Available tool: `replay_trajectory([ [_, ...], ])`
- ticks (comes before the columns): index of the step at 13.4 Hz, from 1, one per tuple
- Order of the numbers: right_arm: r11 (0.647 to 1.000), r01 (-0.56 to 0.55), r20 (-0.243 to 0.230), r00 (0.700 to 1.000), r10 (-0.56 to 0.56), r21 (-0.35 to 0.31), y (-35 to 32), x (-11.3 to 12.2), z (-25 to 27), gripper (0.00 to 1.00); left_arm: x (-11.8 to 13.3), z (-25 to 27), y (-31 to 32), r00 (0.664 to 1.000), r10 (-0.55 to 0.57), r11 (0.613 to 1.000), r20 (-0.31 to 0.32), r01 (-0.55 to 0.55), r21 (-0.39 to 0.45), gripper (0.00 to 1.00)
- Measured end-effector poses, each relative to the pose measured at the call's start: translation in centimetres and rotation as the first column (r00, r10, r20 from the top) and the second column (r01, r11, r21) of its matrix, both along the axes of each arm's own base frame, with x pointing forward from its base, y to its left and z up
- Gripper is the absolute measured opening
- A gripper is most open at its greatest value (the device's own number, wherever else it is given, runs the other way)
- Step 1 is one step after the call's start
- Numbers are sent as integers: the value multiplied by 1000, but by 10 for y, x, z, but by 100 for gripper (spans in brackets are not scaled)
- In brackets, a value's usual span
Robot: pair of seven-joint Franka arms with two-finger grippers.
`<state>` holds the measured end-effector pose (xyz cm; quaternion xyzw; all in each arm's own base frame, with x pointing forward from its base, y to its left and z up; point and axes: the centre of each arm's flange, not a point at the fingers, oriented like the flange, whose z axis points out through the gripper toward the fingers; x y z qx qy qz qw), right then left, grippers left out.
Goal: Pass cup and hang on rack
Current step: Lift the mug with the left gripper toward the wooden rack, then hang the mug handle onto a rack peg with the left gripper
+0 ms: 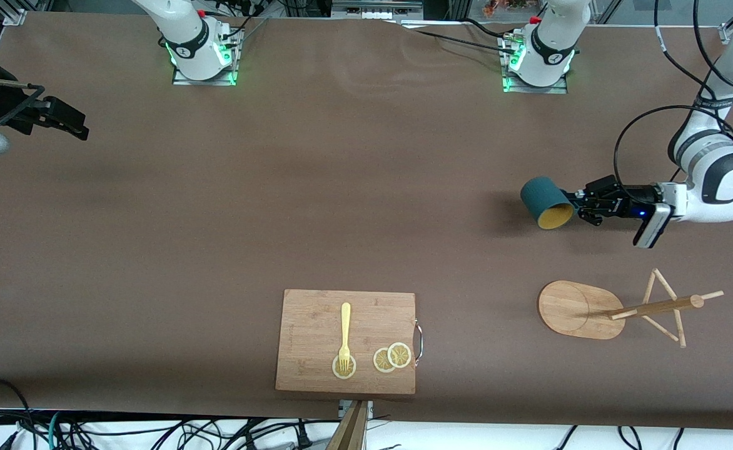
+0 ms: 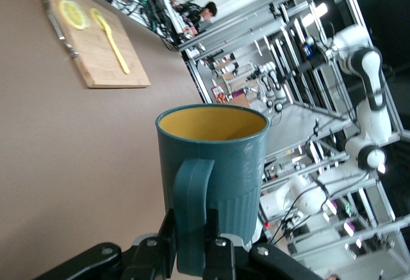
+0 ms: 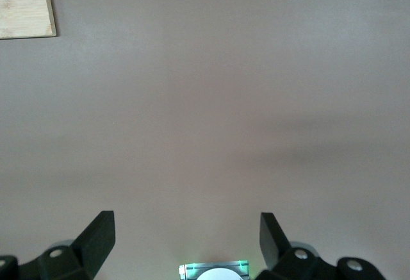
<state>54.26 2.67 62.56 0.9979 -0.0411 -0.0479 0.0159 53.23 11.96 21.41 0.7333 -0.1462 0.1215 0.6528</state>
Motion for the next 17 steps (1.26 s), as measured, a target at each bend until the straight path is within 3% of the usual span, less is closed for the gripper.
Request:
replay_trajectory([
  [6, 1000, -4, 0, 1000, 4, 0, 2, 0, 0, 100, 0, 37, 65, 955, 69, 995, -289, -87, -51, 21],
  [8, 1000, 1, -1, 1000, -1, 0, 0, 0, 0, 100, -1, 44, 87, 920, 99, 991, -380, -126, -47, 21],
  [11, 1000, 2, -1, 1000, -2, 0, -1, 0, 0, 100, 18, 51, 110, 851, 135, 984, -508, -176, -34, 21],
  [14, 1000, -3, -1, 1000, 3, 0, 2, 0, 0, 100, 36, 50, 111, 792, 134, 971, -596, -224, -79, 21],
  [17, 1000, -20, 0, 1000, 20, 0, 11, -1, 0, 100, 48, 54, 119, 770, 139, 967, -623, -242, -83, 21],
])
